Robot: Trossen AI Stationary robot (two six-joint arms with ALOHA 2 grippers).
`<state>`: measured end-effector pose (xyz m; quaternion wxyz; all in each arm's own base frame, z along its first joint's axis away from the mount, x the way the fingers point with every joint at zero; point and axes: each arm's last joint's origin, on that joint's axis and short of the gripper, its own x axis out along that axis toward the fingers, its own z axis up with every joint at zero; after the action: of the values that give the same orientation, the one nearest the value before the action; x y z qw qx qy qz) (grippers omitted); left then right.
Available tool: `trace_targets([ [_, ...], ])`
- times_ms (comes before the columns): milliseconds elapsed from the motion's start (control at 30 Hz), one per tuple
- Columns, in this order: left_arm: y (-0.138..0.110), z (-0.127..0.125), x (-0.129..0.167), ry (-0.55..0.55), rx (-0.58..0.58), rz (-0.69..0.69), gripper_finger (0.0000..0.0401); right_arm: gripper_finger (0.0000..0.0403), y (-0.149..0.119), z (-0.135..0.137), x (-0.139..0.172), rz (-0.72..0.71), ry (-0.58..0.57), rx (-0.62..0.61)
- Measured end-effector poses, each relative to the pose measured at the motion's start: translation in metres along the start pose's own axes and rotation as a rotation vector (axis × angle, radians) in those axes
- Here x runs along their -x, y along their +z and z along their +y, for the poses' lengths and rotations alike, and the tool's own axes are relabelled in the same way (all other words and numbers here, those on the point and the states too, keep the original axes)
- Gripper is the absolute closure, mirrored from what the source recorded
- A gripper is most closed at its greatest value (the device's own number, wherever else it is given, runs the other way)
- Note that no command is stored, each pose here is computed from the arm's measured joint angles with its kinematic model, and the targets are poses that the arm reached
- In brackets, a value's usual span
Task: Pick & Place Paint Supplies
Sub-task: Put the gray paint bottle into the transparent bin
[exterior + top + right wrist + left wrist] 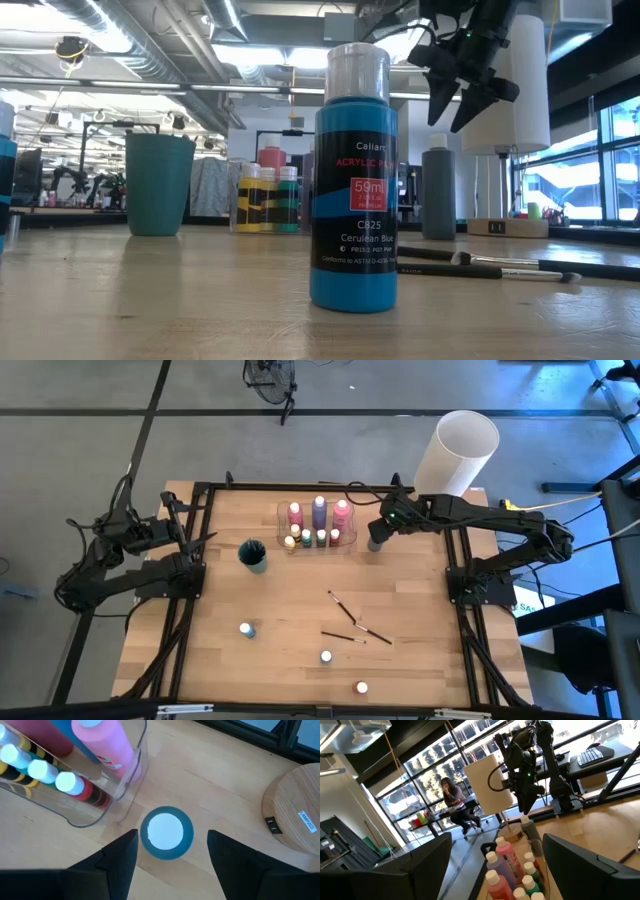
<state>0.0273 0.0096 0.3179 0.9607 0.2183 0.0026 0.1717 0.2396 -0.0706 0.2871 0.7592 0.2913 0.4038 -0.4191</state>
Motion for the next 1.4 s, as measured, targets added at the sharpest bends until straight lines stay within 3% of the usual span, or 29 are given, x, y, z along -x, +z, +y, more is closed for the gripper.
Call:
trace_targets([
  [300, -0.0005, -0.0003, 0.0, -0.004, 0.023, 0.004, 0.0093, 0.0161, 0.0029, 0.0024, -0.0011, -0.067, -0.006, 0.013],
  [800, -0.0002, -0.0016, 0.0001, -0.045, 0.019, -0.01, 0.0093, 0.0159, 0.0012, 0.0039, -0.0008, -0.043, 0.018, 0.111],
  [1233, -0.001, -0.0022, 0.0001, -0.059, 0.01, -0.006, 0.0093, 0.0096, -0.0013, 0.0065, 0.0003, -0.045, 0.021, 0.13],
  [1400, -0.001, -0.0023, 0.0001, -0.059, 0.011, -0.005, 0.0093, 0.0091, -0.0019, 0.0069, 0.0003, -0.029, 0.037, 0.13],
])
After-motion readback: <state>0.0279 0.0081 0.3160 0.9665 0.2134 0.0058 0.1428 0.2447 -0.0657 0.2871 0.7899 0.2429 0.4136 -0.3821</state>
